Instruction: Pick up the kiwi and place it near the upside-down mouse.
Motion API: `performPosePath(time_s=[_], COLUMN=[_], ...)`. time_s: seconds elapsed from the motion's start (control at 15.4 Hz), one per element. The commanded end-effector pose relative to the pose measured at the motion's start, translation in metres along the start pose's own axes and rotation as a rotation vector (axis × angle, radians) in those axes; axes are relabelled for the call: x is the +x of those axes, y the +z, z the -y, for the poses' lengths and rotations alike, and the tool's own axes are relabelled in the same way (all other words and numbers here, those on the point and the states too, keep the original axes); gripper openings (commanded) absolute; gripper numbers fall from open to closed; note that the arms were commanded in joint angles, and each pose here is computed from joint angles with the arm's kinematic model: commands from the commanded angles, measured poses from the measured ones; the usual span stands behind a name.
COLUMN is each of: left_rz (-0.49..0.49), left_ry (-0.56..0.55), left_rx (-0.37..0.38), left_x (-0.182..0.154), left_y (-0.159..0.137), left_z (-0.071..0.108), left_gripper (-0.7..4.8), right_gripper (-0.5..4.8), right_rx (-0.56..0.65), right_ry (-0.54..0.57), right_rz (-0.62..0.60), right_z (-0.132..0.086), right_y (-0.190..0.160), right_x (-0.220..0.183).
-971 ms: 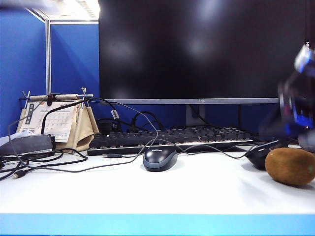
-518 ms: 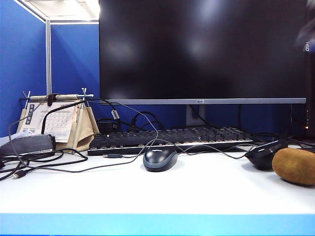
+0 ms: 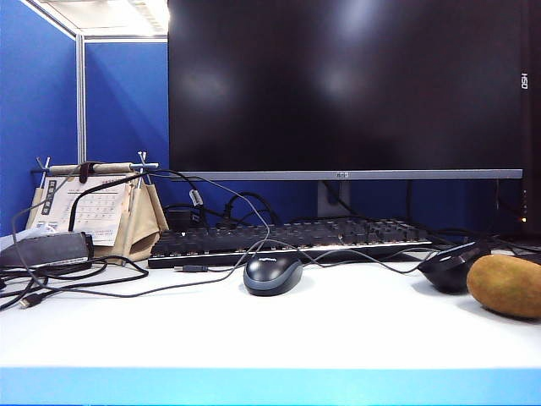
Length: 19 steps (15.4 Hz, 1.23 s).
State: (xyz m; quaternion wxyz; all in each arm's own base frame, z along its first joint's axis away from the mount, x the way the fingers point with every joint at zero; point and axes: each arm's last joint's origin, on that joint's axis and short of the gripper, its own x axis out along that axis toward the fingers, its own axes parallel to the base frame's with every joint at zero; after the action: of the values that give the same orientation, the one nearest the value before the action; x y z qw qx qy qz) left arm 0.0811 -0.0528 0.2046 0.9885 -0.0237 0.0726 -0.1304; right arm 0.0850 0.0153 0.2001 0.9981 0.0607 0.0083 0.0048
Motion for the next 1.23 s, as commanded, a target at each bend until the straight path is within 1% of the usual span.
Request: performPosePath(time_s=[0.06,0.13,0.19,0.26,0.32,0.39,0.52,0.65,0.71,1.04,1.17,1.23], left_rz=[-0.029,-0.036,-0.043,-0.051,-0.073,-0.084,-0.086,-0.104,-0.108,-0.104,-0.104,-0.104], left_ry=[0.111,0.197,0.250,0.262,0.258,0.267,0.267,0.263,0.262,0.255,0.255,0.255], left_rx=[0.015,0.027,0.028,0.007,-0.074,-0.103,-0.063,0.070,0.096,0.063,0.064,0.064], left_x=[0.007,0.008,0.009,0.010,0.012,0.013,0.013,0.013,0.013,0.013,0.013,0.013], left_y=[-0.023,-0.030,-0.036,-0.041,-0.055,-0.062,-0.062,-0.062,-0.063,-0.062,-0.062,-0.062], left_z=[-0.003,-0.006,-0.007,-0.008,-0.008,-0.009,-0.009,-0.009,-0.009,-0.009,-0.009,-0.009], left_gripper=[0.75,0.75,0.75,0.75,0.75,0.75,0.75,0.75,0.76,0.81,0.81,0.81], right_gripper=[1.75,1.75,1.75,1.75,1.75,1.75,1.75,1.75,1.75,1.75,1.72,1.32], right_rx=[-0.033,-0.038,-0.045,-0.050,-0.056,-0.030,-0.009,-0.014,-0.015,-0.013,-0.012,-0.010], right_ry=[-0.076,-0.077,-0.080,-0.082,-0.086,-0.081,-0.087,-0.087,-0.088,-0.072,-0.063,-0.048], right_rz=[-0.045,-0.063,-0.085,-0.105,-0.146,-0.170,-0.212,-0.238,-0.239,-0.243,-0.246,-0.249], right_z=[0.003,0.003,0.004,0.004,0.005,0.005,0.006,0.006,0.006,0.006,0.006,0.005], right_y=[-0.008,-0.014,-0.018,-0.022,-0.031,-0.037,-0.045,-0.050,-0.050,-0.051,-0.051,-0.051], right_x=[0.000,0.001,0.002,0.003,0.003,0.004,0.005,0.005,0.006,0.005,0.005,0.005])
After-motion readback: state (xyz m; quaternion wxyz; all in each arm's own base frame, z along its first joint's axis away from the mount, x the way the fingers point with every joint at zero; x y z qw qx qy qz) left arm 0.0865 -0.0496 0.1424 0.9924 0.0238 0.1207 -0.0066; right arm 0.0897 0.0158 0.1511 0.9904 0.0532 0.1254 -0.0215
